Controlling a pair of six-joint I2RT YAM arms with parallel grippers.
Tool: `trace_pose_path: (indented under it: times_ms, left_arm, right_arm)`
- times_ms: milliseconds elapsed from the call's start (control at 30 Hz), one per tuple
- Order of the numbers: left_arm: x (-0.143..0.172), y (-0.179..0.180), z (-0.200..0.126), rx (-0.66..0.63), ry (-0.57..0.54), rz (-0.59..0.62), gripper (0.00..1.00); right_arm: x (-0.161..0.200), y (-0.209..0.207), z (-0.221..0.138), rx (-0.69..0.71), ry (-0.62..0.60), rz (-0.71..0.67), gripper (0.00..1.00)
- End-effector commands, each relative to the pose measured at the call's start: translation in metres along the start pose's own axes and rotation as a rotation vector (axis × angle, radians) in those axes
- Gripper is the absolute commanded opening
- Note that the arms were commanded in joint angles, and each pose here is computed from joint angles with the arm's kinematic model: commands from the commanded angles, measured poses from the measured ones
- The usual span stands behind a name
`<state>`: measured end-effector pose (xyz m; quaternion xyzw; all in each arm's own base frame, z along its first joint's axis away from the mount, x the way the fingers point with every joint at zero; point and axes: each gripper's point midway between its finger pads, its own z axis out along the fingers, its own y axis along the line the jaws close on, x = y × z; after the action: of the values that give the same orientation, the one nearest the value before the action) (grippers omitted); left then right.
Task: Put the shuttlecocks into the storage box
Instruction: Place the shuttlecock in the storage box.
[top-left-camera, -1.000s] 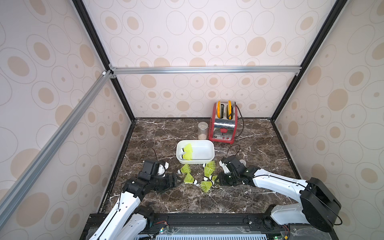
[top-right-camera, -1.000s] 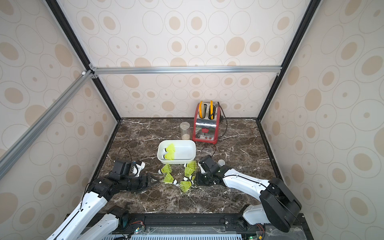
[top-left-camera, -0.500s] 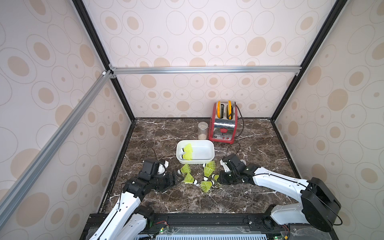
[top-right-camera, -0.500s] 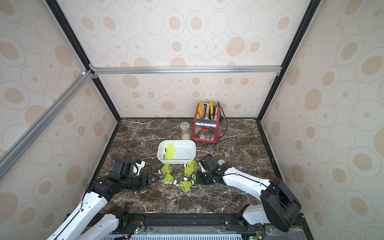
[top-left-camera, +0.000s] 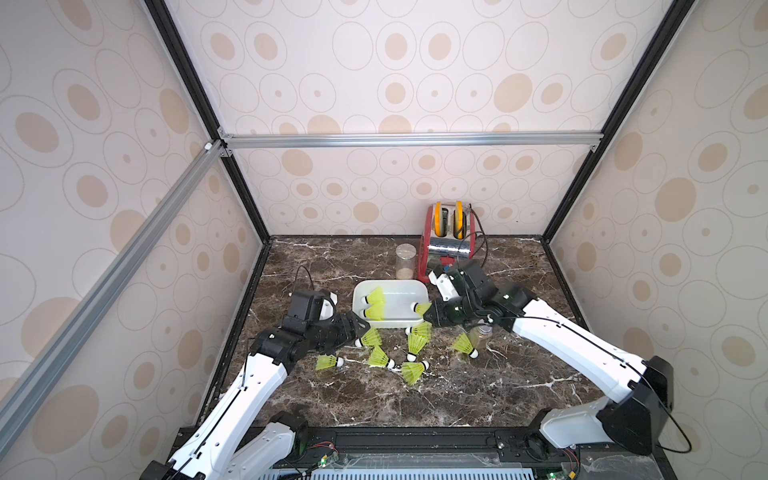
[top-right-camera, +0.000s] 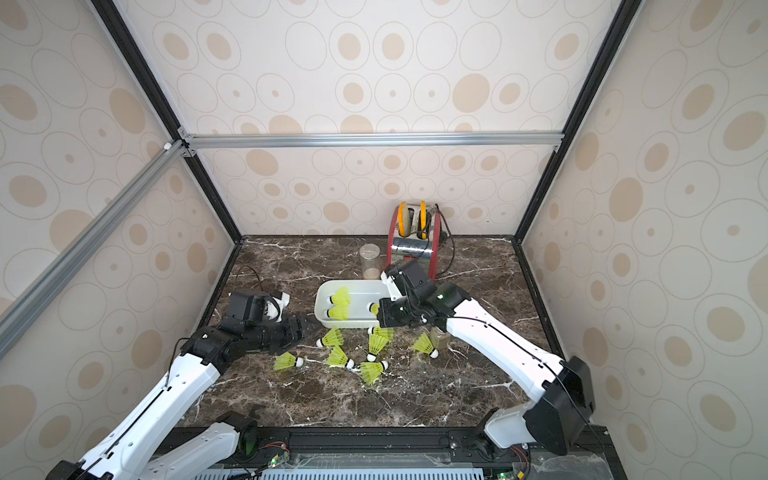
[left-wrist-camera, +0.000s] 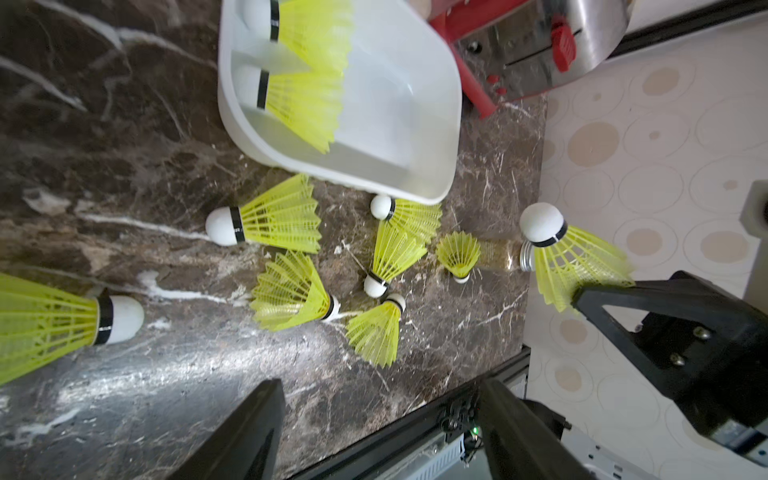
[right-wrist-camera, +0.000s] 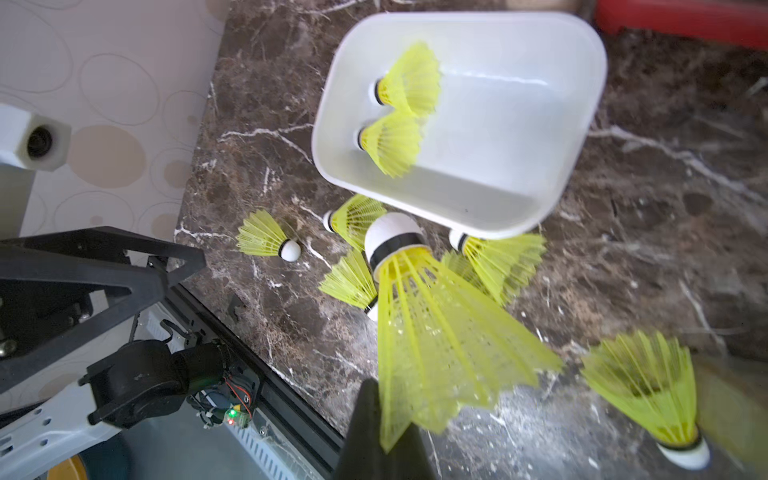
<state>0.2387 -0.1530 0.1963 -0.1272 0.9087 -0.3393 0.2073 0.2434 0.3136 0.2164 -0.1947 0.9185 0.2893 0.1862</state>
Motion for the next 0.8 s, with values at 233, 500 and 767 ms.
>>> trace_pose_path:
  times_ms: [233,500,767]
  left_arm:
    - [-0.05,0.001,0.001,-0.123,-0.158,-0.066,0.76]
    - [-0.052,0.002,0.004,-0.137,-0.152,-0.047,0.76]
    - [-0.051,0.001,0.006,-0.112,-0.157,0.004,0.76]
  right_arm:
    - [-0.03,-0.002,0.09,-0.109,0.212,-0.154,0.0]
    - [-0.03,-0.01,0.127,-0.115,0.281,-0.145,0.0]
    - [-0.024,-0.013,0.149,-0.138,0.325,-0.14,0.0]
